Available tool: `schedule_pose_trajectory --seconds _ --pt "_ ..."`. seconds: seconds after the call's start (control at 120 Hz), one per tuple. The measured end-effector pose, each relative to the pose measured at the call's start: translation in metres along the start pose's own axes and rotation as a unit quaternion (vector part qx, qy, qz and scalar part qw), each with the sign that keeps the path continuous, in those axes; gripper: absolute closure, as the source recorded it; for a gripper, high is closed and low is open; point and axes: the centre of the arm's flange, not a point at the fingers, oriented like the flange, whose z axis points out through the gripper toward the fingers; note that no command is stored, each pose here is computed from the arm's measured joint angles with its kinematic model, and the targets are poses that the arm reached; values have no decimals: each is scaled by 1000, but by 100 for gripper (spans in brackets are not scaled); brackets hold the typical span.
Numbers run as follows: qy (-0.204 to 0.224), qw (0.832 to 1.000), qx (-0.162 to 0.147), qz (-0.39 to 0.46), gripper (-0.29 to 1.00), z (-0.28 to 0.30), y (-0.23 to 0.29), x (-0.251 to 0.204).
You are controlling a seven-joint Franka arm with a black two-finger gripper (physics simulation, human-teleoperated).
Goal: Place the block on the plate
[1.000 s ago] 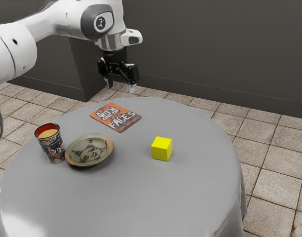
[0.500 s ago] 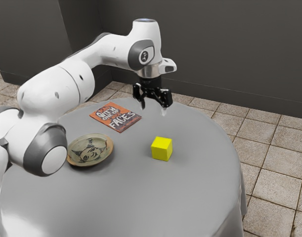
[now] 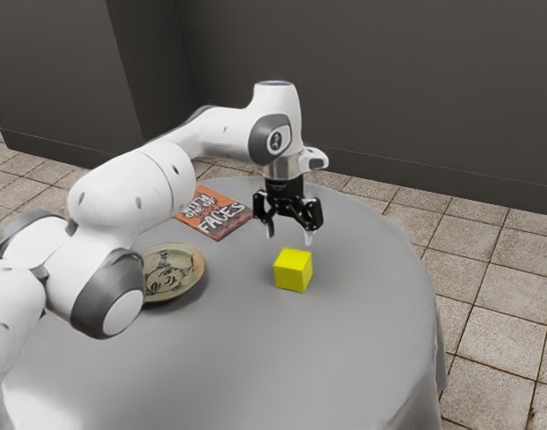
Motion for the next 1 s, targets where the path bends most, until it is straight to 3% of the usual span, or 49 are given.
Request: schedule_pose_trajectory --seconds 0.633,1.0 --pt "-26 999 -32 -20 0 79 -4 14" --pt "-20 999 -36 -34 21 81 -15 17"
